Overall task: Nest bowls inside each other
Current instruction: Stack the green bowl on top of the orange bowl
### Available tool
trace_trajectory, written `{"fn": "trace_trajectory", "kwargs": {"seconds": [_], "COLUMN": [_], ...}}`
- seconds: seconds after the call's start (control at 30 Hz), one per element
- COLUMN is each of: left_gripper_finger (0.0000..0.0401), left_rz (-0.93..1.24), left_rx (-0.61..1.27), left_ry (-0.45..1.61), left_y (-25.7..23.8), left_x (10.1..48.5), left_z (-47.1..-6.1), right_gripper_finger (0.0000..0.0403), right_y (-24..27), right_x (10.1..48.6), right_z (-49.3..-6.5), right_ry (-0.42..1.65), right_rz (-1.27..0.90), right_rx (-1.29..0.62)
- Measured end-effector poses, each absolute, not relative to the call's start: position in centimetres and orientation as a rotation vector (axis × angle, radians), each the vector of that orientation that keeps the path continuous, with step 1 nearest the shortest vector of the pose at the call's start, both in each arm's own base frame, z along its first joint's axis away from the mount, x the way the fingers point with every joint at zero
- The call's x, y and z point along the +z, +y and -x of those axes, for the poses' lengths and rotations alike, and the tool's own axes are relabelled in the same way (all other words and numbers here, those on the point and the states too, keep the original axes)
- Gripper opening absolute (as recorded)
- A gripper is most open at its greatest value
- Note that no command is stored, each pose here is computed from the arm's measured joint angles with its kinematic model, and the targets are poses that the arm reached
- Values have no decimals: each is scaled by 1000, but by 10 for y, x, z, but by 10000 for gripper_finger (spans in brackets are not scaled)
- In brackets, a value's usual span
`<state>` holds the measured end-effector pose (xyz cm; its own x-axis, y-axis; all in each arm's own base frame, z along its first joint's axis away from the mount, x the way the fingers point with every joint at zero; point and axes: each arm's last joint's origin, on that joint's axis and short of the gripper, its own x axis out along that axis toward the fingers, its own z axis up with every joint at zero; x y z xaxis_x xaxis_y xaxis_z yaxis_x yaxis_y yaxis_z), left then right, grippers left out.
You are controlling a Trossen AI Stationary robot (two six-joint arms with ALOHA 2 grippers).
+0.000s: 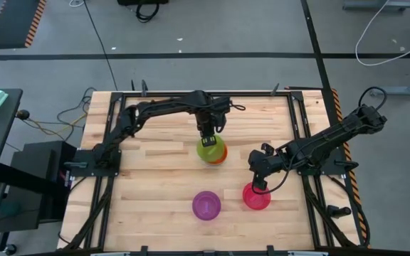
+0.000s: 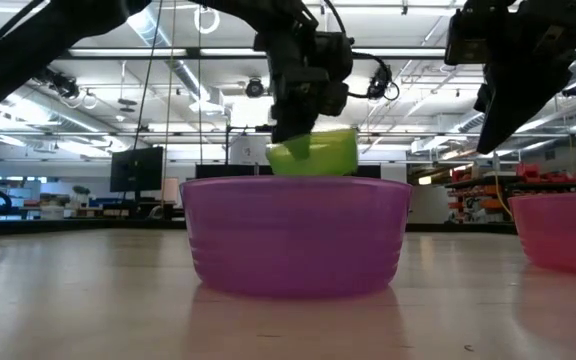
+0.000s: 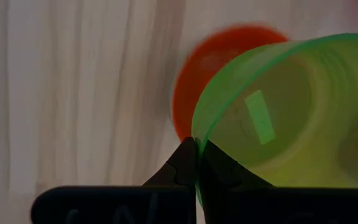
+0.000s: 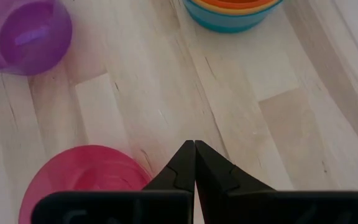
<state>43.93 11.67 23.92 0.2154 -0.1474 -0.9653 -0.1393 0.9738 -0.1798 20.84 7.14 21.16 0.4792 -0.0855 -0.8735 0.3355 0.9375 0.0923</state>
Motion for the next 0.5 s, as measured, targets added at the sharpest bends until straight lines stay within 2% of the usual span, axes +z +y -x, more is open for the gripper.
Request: {"fn": "trace_trajectory", "kwargs": {"seconds": [0.17, 0.5], "left_gripper_finger": [8, 8], "left_rz": [245, 296], "left_rx": [-16, -16], "left_ry": [1322, 1429], "left_y": [124, 126], "left_x": [232, 212], "left_z": [-445, -442], "right_gripper_finger": [13, 13], "right_y": [71, 72], "right_x": [212, 212], "right_z": [-209, -209], "right_ry": [1041, 1038], "right_rz": [-264, -264], "right_rx": [-258, -257]}}
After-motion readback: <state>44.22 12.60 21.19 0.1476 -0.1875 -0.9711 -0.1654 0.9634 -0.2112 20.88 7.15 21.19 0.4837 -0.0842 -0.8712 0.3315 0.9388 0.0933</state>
